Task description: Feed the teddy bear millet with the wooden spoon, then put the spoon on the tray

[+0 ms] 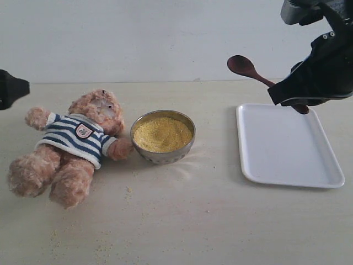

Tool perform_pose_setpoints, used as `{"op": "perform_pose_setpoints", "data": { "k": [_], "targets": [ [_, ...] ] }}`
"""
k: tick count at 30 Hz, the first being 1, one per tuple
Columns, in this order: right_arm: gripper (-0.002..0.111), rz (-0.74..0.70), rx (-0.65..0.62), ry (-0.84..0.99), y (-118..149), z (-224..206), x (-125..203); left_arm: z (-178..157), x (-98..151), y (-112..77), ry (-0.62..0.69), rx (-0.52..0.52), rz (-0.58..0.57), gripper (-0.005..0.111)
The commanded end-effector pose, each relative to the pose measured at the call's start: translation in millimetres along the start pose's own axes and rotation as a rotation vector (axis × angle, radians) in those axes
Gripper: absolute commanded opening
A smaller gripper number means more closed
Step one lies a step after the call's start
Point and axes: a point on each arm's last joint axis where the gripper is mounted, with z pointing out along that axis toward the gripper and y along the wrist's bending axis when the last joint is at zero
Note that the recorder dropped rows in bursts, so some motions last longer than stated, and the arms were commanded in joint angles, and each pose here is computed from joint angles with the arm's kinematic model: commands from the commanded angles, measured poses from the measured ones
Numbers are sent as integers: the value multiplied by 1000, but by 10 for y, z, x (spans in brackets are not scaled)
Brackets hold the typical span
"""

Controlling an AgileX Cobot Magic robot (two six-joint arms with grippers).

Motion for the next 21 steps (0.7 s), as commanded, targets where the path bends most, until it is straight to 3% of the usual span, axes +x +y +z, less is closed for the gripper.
{"op": "perform_pose_setpoints", "data": {
  "k": [1, 2, 3, 7, 13, 14, 16, 17, 18, 19, 21],
  "targets": [
    [0, 1, 4, -11, -16, -31, -1, -334, -174, -10, -129, -46, -118, 27],
    [0, 1, 4, -11, -16, -31, -1, -391, -200, -8, -151, -58, -120, 13],
    [0, 1, 4, -11, -16, -31, -1, -455, -229, -4, -175, -75, -107, 6],
    [0, 1, 4, -9, -16, -31, 1, -664, -302, 60, -250, -180, -121, 5],
    [0, 3, 1, -6, -13, -31, 3, -1015, -404, 35, -374, -222, -51, 5],
    [0, 3, 1, -6, -13, -31, 3, -1071, -419, 25, -391, -232, 5, 5],
    [0, 3, 1, -6, -13, -31, 3, -1215, -458, -8, -430, -275, 245, 5],
    [0, 3, 1, -6, -13, -31, 3, -1268, -469, -35, -437, -291, 388, 5],
    [0, 6, -1, -7, -11, -31, 2, -1338, -473, -76, -434, -319, 625, 5],
    [0, 9, -4, -8, -9, -31, 2, -1373, -469, -97, -422, -342, 783, 5],
    [0, 17, -10, -10, -4, -31, 0, -1466, -492, -106, -434, -418, 980, 5]
  ]
}}
